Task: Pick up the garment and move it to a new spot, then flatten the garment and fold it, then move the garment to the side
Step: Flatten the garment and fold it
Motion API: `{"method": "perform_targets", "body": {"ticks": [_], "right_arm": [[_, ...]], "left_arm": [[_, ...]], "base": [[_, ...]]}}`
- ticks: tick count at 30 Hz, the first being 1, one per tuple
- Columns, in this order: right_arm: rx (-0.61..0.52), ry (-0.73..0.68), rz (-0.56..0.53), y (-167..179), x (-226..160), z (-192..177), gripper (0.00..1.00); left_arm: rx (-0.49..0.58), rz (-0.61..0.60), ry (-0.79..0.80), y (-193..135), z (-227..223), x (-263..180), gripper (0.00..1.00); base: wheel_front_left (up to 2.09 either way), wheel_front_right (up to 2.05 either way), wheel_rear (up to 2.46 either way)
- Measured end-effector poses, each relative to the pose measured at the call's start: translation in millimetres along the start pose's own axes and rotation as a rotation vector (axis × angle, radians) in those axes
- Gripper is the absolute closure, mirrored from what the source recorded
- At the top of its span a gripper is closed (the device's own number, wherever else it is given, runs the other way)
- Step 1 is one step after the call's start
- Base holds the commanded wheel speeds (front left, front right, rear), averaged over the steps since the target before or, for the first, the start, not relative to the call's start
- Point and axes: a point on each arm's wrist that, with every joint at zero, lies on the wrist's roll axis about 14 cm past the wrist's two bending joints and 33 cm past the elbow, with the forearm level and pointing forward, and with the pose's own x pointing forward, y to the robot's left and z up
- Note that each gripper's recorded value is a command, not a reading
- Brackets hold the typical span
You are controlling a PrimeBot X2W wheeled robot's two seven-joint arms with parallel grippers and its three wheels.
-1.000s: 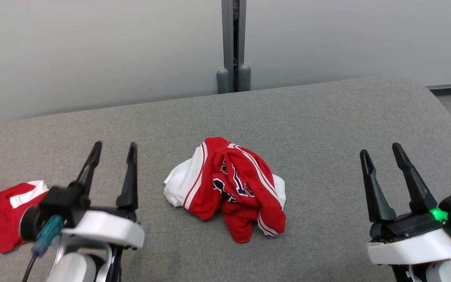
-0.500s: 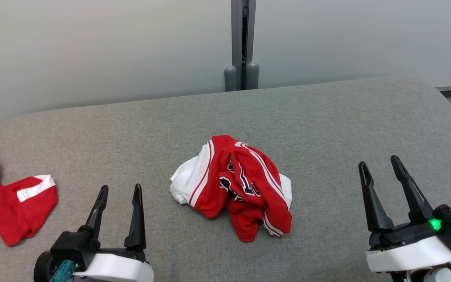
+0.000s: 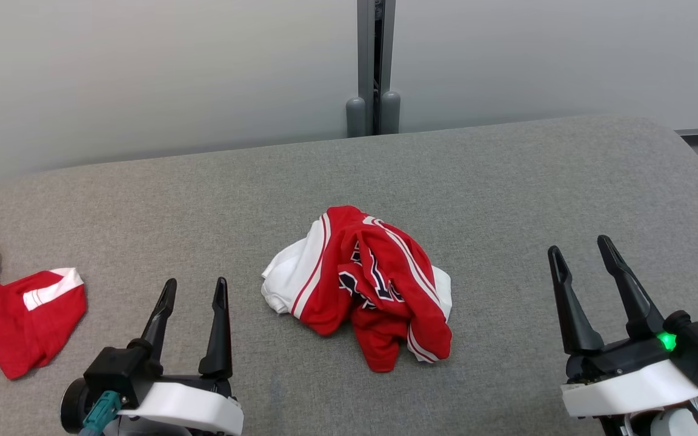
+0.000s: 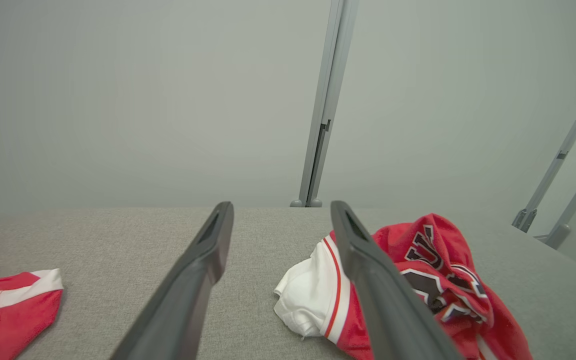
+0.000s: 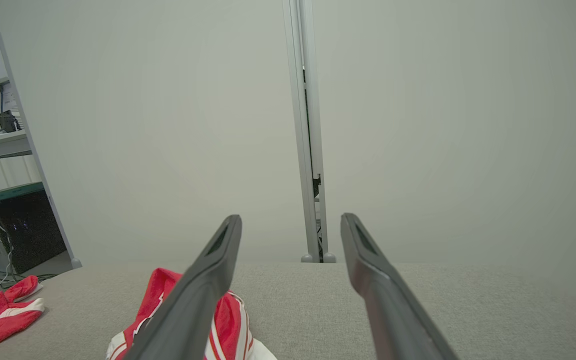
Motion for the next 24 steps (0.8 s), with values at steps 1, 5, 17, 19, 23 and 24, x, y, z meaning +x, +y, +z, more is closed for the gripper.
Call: {"method": "perform_targets", "body": {"ticks": [1, 5, 17, 19, 23, 24], "right_arm": [[0.001, 0.002, 0.001, 0, 0, -1, 0.00], [0.006, 0.015, 0.005, 1, 0, -5, 0.00], [-0.042, 0.163, 0.011, -9, 7, -39, 0.00], [-0.036, 0.240, 0.006, -13, 11, -56, 0.00], [0.010, 0.453, -0.004, -17, 15, -103, 0.00], [0.015, 0.501, 0.004, -15, 16, -114, 0.00]], "left_arm": [[0.000, 0.000, 0.002, 0, -1, 0, 0.00], [0.000, -0.001, 0.005, 0, -1, 0, 0.00], [-0.019, 0.014, 0.022, 4, -6, 3, 0.00], [-0.024, 0.016, 0.019, 4, -5, 6, 0.00], [-0.031, 0.032, 0.028, 8, -8, 9, 0.00], [-0.031, 0.039, 0.030, 11, -9, 9, 0.00]], "base": [[0.00, 0.00, 0.00], [0.00, 0.00, 0.00], [0.00, 0.00, 0.00], [0.00, 0.00, 0.00], [0.00, 0.00, 0.00], [0.00, 0.00, 0.00]]}}
